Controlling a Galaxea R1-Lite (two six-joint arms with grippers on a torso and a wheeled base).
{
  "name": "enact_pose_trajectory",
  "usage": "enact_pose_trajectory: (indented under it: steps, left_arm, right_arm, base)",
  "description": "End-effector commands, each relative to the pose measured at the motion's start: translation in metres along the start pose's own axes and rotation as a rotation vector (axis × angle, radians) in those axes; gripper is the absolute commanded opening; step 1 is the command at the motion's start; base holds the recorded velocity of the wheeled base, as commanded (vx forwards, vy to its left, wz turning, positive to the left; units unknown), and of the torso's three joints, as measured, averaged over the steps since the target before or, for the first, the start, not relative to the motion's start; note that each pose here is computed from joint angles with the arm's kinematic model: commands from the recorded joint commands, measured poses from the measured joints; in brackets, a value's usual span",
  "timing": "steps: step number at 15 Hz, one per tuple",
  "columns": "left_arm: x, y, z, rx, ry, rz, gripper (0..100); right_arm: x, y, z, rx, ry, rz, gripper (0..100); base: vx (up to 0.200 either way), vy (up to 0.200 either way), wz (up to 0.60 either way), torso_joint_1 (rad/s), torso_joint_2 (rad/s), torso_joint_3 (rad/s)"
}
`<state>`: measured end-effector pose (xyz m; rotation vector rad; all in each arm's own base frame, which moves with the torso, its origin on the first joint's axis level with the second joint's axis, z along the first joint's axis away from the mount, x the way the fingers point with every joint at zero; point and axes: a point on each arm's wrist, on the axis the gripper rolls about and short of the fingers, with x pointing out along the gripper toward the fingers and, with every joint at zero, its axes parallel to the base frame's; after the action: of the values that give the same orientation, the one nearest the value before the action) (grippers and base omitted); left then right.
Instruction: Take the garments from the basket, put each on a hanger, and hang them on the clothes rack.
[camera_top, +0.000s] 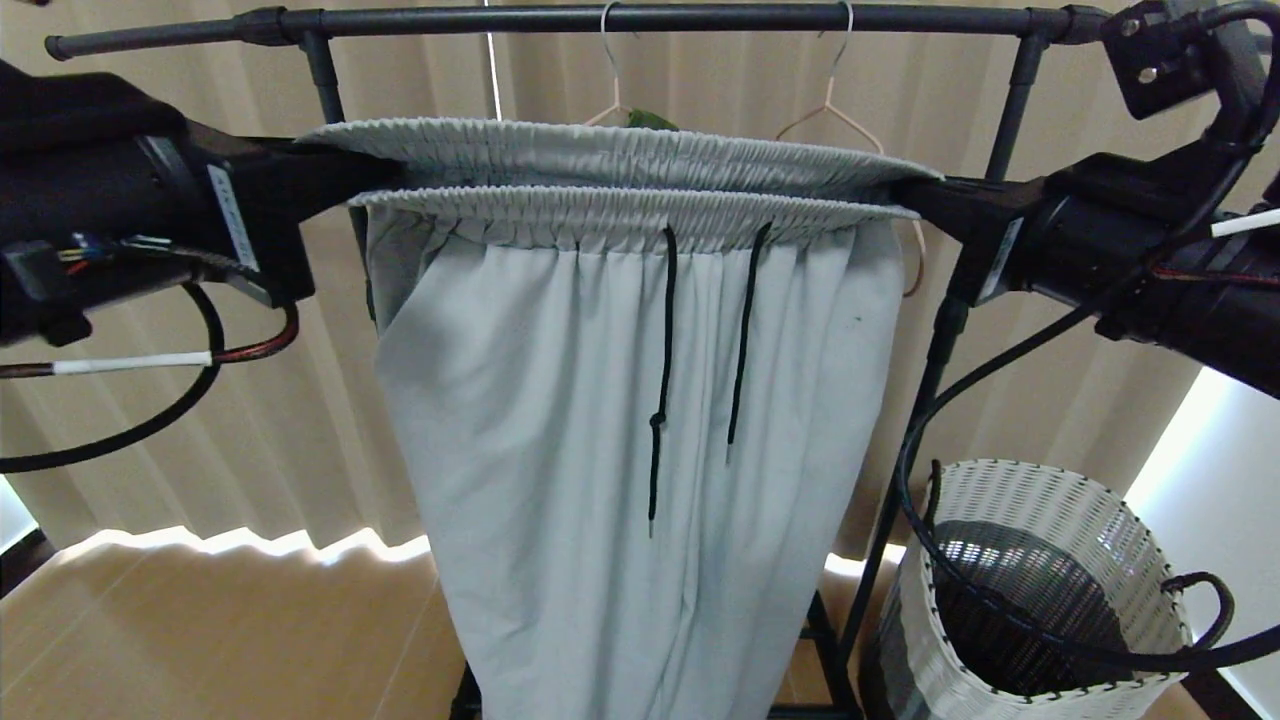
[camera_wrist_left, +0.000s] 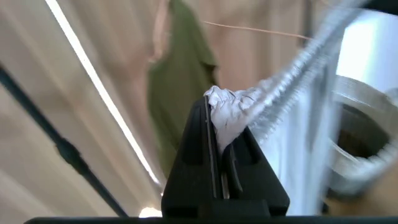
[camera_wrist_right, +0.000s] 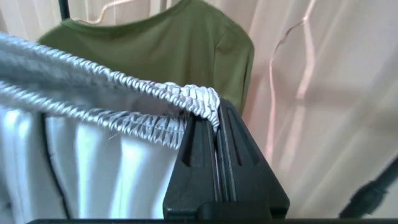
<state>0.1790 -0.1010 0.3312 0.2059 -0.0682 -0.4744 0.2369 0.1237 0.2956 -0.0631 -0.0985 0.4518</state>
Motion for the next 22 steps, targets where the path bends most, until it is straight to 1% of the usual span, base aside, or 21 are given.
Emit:
enact_pose_trajectory:
  steps: [1,2,3,4,7,12,14,16,17,19,22]
  left_arm:
    - [0.027,-0.003,-0.012,0.002,0.057,-0.002,0]
    - [0.027,-0.003,-0.012,0.002,0.057,-0.002,0]
    - [0.034,-0.004,-0.018,0.003,0.081,-0.006,0]
    - [0.036,-0.004,-0.018,0.003,0.083,-0.004,0]
    - [0.036,-0.003,-0.011,0.003,0.060,0.008,0]
    - [0.044,-0.004,-0.014,0.002,0.038,0.015,0]
    - [0.044,-0.005,-0.019,0.004,0.054,0.010,0]
    - [0.043,-0.007,-0.028,0.012,0.085,0.004,0]
    - [0.043,-0.007,-0.027,0.011,0.076,0.006,0]
    - [0.045,-0.005,-0.021,0.006,0.025,0.019,0]
    - [0.045,-0.005,-0.021,0.005,0.020,0.022,0]
  right_arm:
    - [-0.017,-0.001,0.005,0.000,-0.017,0.000,0]
    - [-0.017,-0.001,0.005,0.000,-0.017,0.000,0]
    - [-0.026,-0.001,0.000,-0.001,0.001,0.001,0]
    - [-0.027,-0.001,-0.001,-0.001,0.006,0.002,0]
    - [-0.027,-0.001,-0.003,-0.001,0.009,0.002,0]
    - [-0.032,0.000,-0.008,-0.001,0.026,0.004,0]
    - [-0.032,0.000,-0.009,0.000,0.029,0.004,0]
    - [-0.032,0.000,-0.012,0.000,0.036,0.004,0]
    - [-0.032,0.000,-0.012,0.000,0.036,0.004,0]
    - [-0.031,0.000,-0.012,0.000,0.036,0.006,0]
    - [-0.031,0.000,-0.012,0.000,0.038,0.006,0]
  base:
    - [0.000,0.000,0.00,0.000,0.00,0.000]
    - [0.000,0.000,0.00,0.000,0.00,0.000]
    - [0.000,0.000,0.00,0.000,0.00,0.000]
    - [0.000,0.000,0.00,0.000,0.00,0.000]
    - [0.000,0.000,0.00,0.000,0.00,0.000]
    - [0.000,0.000,0.00,0.000,0.00,0.000]
    - [0.000,0.000,0.00,0.000,0.00,0.000]
    - [0.000,0.000,0.00,0.000,0.00,0.000]
    - [0.000,0.000,0.00,0.000,0.00,0.000]
    - [0.000,0.000,0.00,0.000,0.00,0.000]
    - [0.000,0.000,0.00,0.000,0.00,0.000]
